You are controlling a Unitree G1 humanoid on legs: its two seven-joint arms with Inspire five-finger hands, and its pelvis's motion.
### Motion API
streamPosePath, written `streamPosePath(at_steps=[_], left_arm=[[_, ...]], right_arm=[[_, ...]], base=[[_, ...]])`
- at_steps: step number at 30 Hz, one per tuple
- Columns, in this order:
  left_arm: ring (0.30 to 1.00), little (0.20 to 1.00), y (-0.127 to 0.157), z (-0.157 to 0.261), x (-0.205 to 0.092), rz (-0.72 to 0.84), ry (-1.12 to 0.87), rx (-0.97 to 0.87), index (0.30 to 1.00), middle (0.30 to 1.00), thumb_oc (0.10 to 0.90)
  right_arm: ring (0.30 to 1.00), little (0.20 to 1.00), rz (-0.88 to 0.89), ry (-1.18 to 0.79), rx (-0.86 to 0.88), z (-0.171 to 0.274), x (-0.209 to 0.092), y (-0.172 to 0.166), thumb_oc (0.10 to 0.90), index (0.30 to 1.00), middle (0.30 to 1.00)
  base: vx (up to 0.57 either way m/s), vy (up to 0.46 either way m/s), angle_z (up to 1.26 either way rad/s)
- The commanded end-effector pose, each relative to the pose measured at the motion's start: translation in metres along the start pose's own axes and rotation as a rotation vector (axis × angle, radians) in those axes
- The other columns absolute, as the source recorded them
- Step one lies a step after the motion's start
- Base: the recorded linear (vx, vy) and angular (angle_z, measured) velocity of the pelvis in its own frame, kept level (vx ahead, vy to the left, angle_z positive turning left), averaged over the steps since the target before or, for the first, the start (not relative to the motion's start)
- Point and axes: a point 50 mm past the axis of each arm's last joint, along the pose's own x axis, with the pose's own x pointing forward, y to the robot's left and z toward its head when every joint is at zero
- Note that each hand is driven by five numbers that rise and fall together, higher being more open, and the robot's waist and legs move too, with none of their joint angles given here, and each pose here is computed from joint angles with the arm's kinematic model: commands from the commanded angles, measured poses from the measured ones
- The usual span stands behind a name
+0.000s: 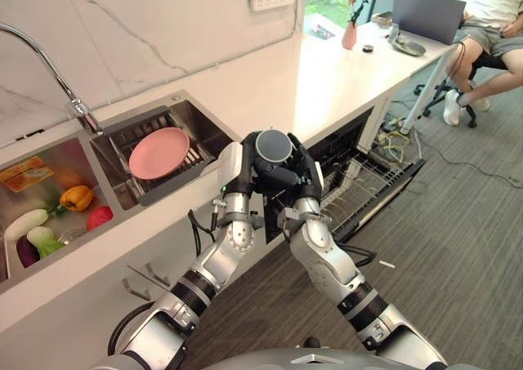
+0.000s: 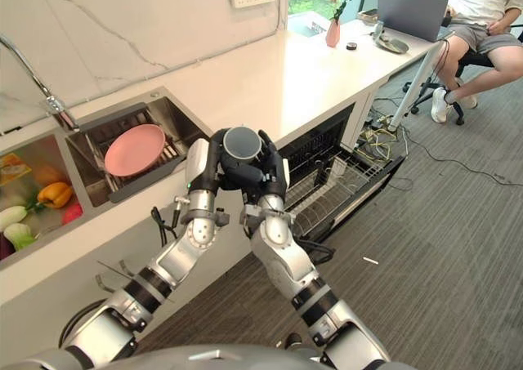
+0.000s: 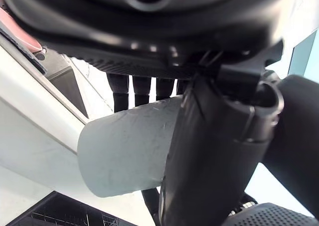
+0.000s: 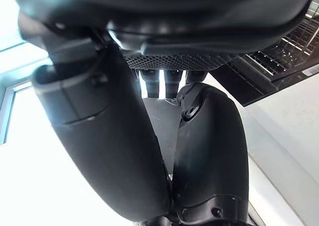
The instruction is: Place the dishes in the dishwasher.
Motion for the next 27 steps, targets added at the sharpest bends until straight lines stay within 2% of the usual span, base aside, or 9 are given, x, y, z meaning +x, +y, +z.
streamPosePath(at_steps=[1, 13, 14, 15, 16, 17, 18, 27], left_arm=[[0.3, 0.3, -0.006, 0.076, 0.028, 0.026, -0.322, -0.098, 0.3, 0.3, 0.4], [0.3, 0.3, -0.006, 0.081, 0.027, -0.01, -0.346, -0.128, 0.3, 0.3, 0.4], [0.3, 0.3, -0.007, 0.082, 0.026, -0.017, -0.349, -0.129, 0.3, 0.3, 0.4], [0.3, 0.3, -0.008, 0.082, 0.025, -0.022, -0.352, -0.132, 0.3, 0.3, 0.4], [0.3, 0.3, -0.009, 0.083, 0.025, -0.026, -0.355, -0.134, 0.3, 0.3, 0.4], [0.3, 0.3, -0.01, 0.083, 0.025, -0.032, -0.358, -0.132, 0.3, 0.3, 0.4], [0.3, 0.3, -0.01, 0.084, 0.025, -0.036, -0.361, -0.133, 0.3, 0.3, 0.4], [0.3, 0.3, -0.013, 0.088, 0.024, -0.06, -0.384, -0.135, 0.3, 0.3, 0.4]], right_arm=[[0.9, 0.9, 0.065, -0.126, 0.185, 0.035, 0.011, 0.039, 0.8, 0.9, 0.9], [0.9, 0.9, 0.085, -0.143, 0.092, 0.036, 0.018, 0.032, 0.8, 0.9, 0.9], [0.858, 0.858, 0.083, -0.143, 0.085, 0.036, 0.019, 0.031, 0.772, 0.858, 0.858], [0.707, 0.707, 0.079, -0.145, 0.078, 0.036, 0.021, 0.03, 0.671, 0.707, 0.707], [0.66, 0.66, 0.075, -0.144, 0.074, 0.036, 0.021, 0.029, 0.64, 0.66, 0.66], [0.538, 0.538, 0.072, -0.146, 0.069, 0.037, 0.023, 0.028, 0.558, 0.538, 0.538], [0.3, 0.3, 0.07, -0.148, 0.064, 0.037, 0.023, 0.028, 0.4, 0.3, 0.3], [0.3, 0.3, 0.069, -0.174, 0.03, 0.042, 0.029, 0.029, 0.4, 0.3, 0.3]], base=[[0.0, 0.0, 0.0], [0.0, 0.0, 0.0], [0.0, 0.0, 0.0], [0.0, 0.0, 0.0], [0.0, 0.0, 0.0], [0.0, 0.0, 0.0], [0.0, 0.0, 0.0], [0.0, 0.0, 0.0]])
